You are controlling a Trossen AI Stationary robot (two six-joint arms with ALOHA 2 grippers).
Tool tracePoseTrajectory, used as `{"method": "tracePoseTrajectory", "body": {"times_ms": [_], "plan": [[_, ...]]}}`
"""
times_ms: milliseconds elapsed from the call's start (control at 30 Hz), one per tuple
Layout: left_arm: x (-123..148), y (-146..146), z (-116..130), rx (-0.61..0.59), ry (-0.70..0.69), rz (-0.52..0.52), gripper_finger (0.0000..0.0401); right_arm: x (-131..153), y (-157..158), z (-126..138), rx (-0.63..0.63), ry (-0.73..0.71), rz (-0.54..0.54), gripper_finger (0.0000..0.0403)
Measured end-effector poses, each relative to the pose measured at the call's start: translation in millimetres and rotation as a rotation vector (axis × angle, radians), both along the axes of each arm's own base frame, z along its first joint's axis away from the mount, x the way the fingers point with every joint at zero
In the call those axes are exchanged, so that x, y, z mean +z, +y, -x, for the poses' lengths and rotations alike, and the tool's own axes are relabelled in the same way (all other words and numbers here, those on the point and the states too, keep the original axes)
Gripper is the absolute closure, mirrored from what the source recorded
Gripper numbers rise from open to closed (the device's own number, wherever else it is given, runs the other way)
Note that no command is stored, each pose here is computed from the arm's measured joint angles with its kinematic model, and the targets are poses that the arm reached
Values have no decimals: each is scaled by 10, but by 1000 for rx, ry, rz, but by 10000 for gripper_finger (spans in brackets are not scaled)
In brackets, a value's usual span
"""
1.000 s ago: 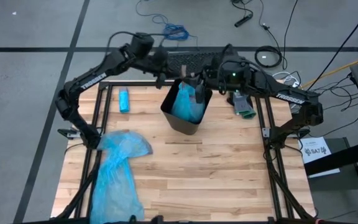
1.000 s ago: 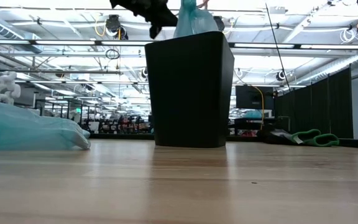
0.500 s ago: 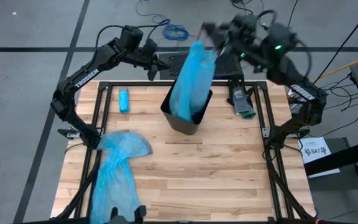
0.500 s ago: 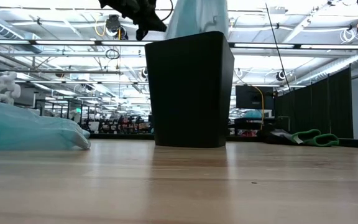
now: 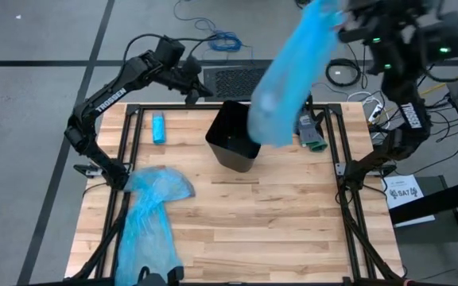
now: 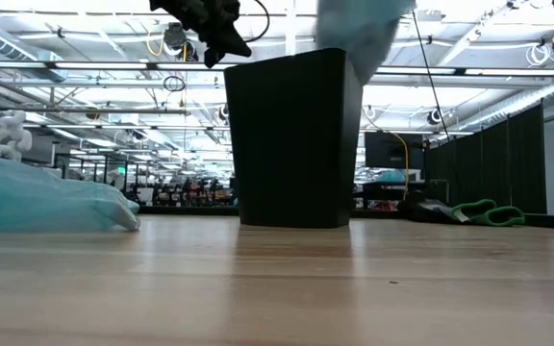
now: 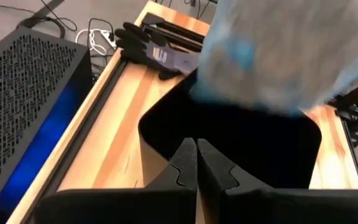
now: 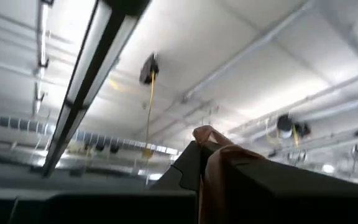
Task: Place trash/remove bag and relplace
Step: Remove the blue trash bag from the black trash bin
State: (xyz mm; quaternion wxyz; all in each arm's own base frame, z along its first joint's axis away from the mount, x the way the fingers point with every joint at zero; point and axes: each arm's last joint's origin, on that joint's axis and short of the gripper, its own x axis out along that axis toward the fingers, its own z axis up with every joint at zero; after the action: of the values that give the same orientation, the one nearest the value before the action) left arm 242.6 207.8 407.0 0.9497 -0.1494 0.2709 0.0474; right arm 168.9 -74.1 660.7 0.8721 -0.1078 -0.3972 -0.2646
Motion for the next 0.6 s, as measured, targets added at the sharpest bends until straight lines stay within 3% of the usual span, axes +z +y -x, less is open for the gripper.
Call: {"method": "tracePoseTrajectory", "body": {"times_ms": [100,200,367,600], "plan": [[-16,-10,11,-12,18,-2,401,81,52,133,-42,-40,37,403],[-32,-21,22,-22,35,0,401,48,45,183,-105,3,-45,403],[-48,-31,33,-38,52,-8,401,-198,-66,76,-256,227,-319,403],[-52,-34,36,-42,57,-8,401,-709,-198,-128,-366,513,-706,403]]}}
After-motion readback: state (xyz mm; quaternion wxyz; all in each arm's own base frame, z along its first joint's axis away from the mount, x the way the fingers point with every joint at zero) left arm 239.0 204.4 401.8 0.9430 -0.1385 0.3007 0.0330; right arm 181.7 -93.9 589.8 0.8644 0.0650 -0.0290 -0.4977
